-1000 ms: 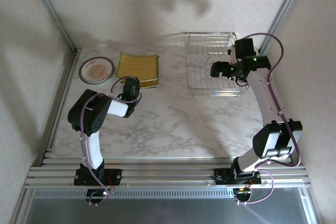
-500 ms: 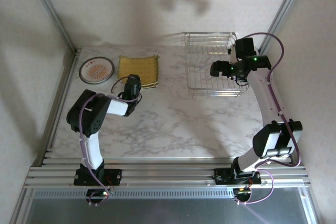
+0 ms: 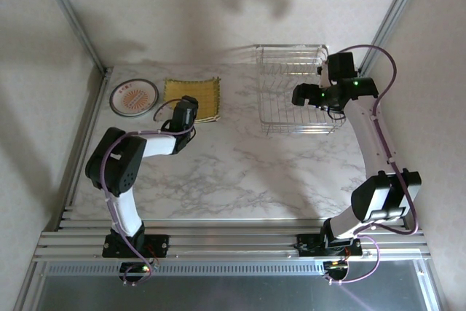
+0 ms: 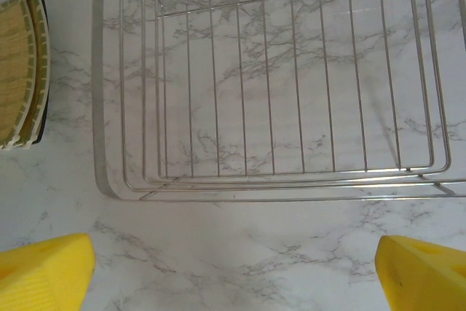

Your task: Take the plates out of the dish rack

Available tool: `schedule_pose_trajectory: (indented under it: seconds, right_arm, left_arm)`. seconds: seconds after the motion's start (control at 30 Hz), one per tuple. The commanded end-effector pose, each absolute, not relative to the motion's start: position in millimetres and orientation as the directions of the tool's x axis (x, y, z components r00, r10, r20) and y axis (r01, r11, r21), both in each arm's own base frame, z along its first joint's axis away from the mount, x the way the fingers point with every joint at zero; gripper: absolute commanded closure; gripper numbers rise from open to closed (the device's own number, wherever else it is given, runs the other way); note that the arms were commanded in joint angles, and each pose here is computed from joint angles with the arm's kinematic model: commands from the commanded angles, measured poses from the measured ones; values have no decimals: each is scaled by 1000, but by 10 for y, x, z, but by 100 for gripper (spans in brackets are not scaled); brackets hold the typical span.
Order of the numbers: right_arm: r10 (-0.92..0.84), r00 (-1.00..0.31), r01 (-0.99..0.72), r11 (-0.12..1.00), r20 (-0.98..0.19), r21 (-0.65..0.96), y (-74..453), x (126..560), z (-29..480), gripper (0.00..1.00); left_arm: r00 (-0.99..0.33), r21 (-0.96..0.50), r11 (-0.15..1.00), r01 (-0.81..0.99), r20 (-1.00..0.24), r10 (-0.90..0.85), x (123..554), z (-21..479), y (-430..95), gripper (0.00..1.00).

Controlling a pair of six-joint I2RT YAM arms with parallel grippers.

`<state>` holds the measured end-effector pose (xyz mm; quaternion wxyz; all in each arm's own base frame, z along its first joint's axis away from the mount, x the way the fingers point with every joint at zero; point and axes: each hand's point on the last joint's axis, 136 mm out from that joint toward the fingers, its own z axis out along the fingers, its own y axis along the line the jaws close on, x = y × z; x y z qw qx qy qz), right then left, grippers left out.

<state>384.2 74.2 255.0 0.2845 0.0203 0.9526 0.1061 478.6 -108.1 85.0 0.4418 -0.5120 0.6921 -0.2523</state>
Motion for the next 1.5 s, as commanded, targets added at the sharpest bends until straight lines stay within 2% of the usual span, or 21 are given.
schedule_pose_trajectory:
  seconds: [0.0, 0.27, 0.53, 0.63, 0.7, 0.77, 0.87, 1.0, 1.07, 1.2, 1.33, 1.47]
  right_arm:
    - [114, -812, -32, 970, -572, 239, 752, 3800, 2748, 1]
    - [125, -800, -38, 966, -587, 256, 775, 3796, 2844, 1]
    - [132, -795, -28, 967, -592, 254, 750, 3745, 2809, 1]
    - [127, -791, -33, 968, -598, 249, 742, 3733, 2784, 1]
    - [93, -770, -64, 973, -631, 222, 739, 3712, 2776, 1]
    - [54, -714, -93, 981, -698, 171, 704, 3674, 2739, 1]
    - [10, -537, -191, 973, -844, 133, 759, 3571, 2677, 1]
    - [-4, -258, -284, 956, -966, 72, 862, 3374, 2429, 1]
    - [-5, -239, -253, 966, -971, 57, 812, 3337, 2153, 1]
    - [-37, -309, -192, 981, -950, 24, 697, 3343, 1551, 1]
    - [-69, -305, -131, 991, -950, -30, 565, 3456, 1345, 1]
    - [-74, -323, -124, 992, -943, -35, 549, 3666, 1156, 1]
  left_arm:
    - [-142, -768, 422, -481, -407, -902, 4743, 1001, -1119, 5]
    - [-211, -737, 473, -483, -426, -880, 4585, 953, -1103, 1]
    - [-359, -667, 584, -462, -462, -811, 4425, 967, -1249, 0]
    - [-398, -674, 624, -397, -486, -778, 4306, 1121, -1293, 0]
    - [-406, -663, 692, -285, -571, -713, 4233, 1456, -1329, 0]
    - [-371, -604, 779, -172, -692, -619, 4116, 1848, -1310, 1]
    - [-208, -421, 902, -99, -877, -432, 3815, 2382, -1074, 0]
    - [11, -231, 963, -137, -973, -232, 3391, 2625, -607, 0]
    - [62, -174, 971, -165, -984, -166, 3247, 2548, -434, 0]
    - [77, -156, 953, -261, -987, -141, 3118, 2267, -51, 0]
    - [93, -166, 930, -329, -985, -143, 3039, 1993, 265, 0]
    - [67, -178, 924, -338, -984, -165, 3145, 1786, 437, 0]
